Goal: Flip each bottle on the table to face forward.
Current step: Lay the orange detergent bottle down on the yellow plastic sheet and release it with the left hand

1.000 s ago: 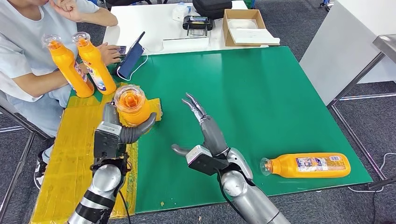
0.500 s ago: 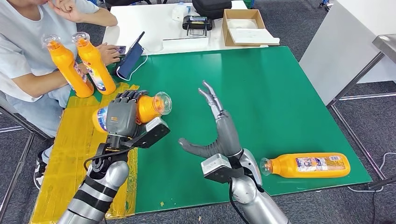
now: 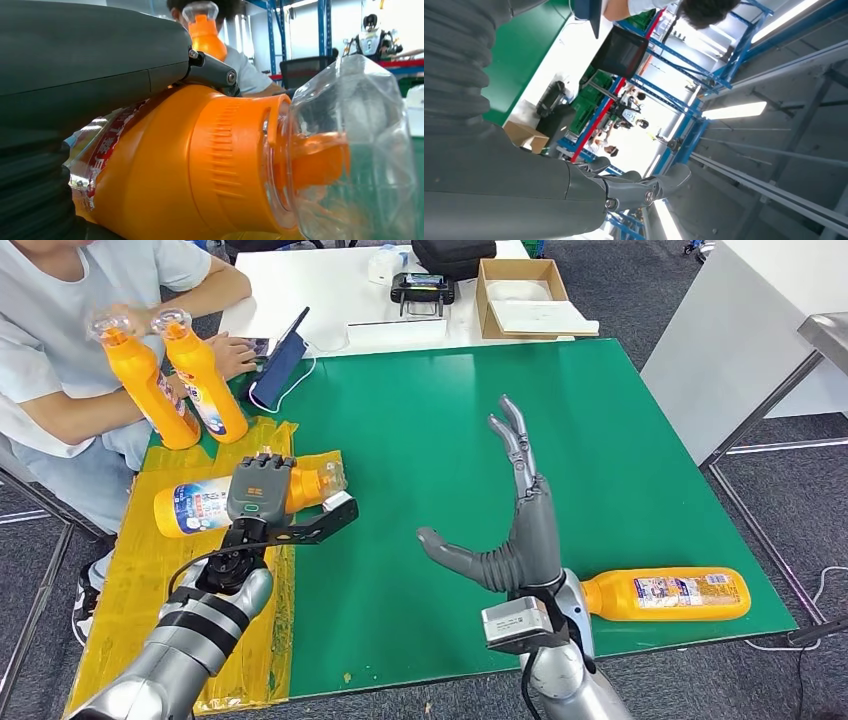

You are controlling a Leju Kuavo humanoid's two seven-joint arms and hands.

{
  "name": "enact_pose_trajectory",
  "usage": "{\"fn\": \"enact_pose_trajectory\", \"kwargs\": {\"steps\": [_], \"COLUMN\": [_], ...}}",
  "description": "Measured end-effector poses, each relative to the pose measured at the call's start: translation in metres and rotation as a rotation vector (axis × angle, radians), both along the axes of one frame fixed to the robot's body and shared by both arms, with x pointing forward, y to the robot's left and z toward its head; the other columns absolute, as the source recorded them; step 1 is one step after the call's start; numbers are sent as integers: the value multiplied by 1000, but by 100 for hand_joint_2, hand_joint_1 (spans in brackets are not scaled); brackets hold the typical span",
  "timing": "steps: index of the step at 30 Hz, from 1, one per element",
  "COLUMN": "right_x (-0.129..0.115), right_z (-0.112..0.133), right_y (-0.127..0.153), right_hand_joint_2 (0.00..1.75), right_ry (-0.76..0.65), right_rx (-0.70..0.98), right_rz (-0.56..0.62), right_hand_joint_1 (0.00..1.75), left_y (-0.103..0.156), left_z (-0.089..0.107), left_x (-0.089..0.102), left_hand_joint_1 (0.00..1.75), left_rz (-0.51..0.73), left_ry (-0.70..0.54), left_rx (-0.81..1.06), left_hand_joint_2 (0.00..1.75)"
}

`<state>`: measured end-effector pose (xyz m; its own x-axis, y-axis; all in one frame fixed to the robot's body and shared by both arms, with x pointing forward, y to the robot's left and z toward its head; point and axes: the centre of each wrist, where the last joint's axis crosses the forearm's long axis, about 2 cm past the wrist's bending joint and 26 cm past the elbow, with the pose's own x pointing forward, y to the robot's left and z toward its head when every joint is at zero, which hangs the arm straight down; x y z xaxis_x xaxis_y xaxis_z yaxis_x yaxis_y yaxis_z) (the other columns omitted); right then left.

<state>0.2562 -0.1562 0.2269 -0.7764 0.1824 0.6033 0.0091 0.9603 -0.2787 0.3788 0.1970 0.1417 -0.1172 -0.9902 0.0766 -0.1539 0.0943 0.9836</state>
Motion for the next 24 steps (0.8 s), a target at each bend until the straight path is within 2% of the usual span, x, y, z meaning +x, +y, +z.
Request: {"fn": "enact_pose_trajectory", "kwargs": {"steps": [5,14,18,24], "right_x": [-1,-2,-1,3], "right_z": [1,5,6,8], "right_y": [0,-2,-2,1], "right_hand_joint_2": [175,175,175,175], "right_ry": [-11,-67,-64,-55], "right_rx": [2,-10,-20,-29], "right_rz": [-9,-96,-106,-101], "right_hand_joint_1": [0,0,0,0], "left_y": [2,18,22,22], "left_z": [-3,-17,-27,-34], "left_x": [2,8,7,7], "left_hand_joint_1": [175,173,0,0], "left_rz": [13,70,88,97], "left_ry": [20,109,159,201], "left_rx": [11,-11,-56,-112], "left_hand_joint_2": [175,175,175,175]}}
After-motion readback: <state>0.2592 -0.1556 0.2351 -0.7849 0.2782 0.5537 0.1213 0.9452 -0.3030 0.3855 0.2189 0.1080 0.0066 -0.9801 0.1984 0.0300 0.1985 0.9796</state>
